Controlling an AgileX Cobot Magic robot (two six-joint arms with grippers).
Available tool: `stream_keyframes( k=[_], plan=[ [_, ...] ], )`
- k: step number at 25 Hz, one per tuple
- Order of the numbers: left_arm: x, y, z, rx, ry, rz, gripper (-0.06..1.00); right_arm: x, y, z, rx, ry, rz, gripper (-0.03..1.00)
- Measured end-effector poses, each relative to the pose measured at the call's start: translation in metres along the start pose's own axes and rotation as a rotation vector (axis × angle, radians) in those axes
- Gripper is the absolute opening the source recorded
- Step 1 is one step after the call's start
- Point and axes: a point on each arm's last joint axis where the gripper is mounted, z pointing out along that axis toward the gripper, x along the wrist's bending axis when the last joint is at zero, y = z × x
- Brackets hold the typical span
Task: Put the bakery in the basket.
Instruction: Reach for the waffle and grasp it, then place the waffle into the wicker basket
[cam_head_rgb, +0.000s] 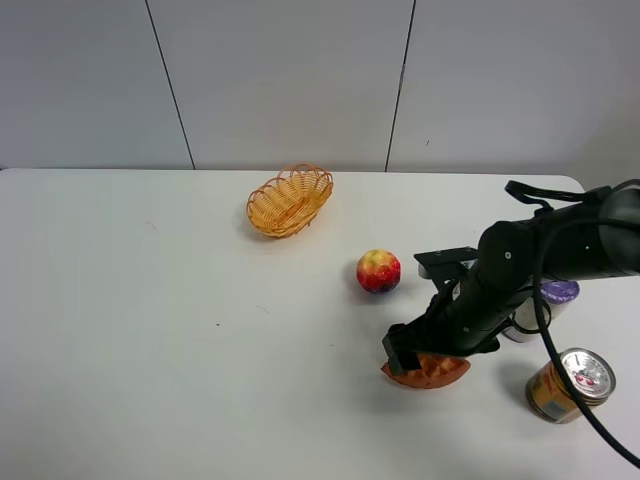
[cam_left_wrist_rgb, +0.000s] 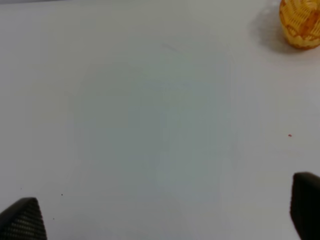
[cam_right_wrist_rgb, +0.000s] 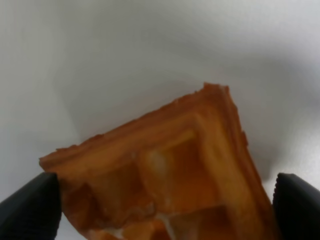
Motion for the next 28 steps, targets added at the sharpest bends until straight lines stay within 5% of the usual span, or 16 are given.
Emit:
stream_keyframes(
  k=[14,15,17,20,28],
  plan=[
    [0.000,0.000,0.000,0.000,0.000,0.000,1.00,0.000,0.004,-0.003,-0.052,-0.002,-0.053,0.81],
    [0.000,0.000,0.000,0.000,0.000,0.000,1.00,0.000,0.005,-0.005,-0.067,0.000,-0.056,0.78],
    [0.000,0.000,0.000,0.000,0.000,0.000,1.00,-0.001,0.011,-0.014,-0.118,0.004,-0.060,0.50],
    [0.000,0.000,0.000,0.000,-0.001,0.000,1.00,0.001,0.024,-0.039,-0.205,0.026,-0.056,0.31],
    [0.000,0.000,0.000,0.000,-0.001,0.000,1.00,0.017,0.045,-0.105,-0.354,0.089,-0.095,0.31]
  ],
)
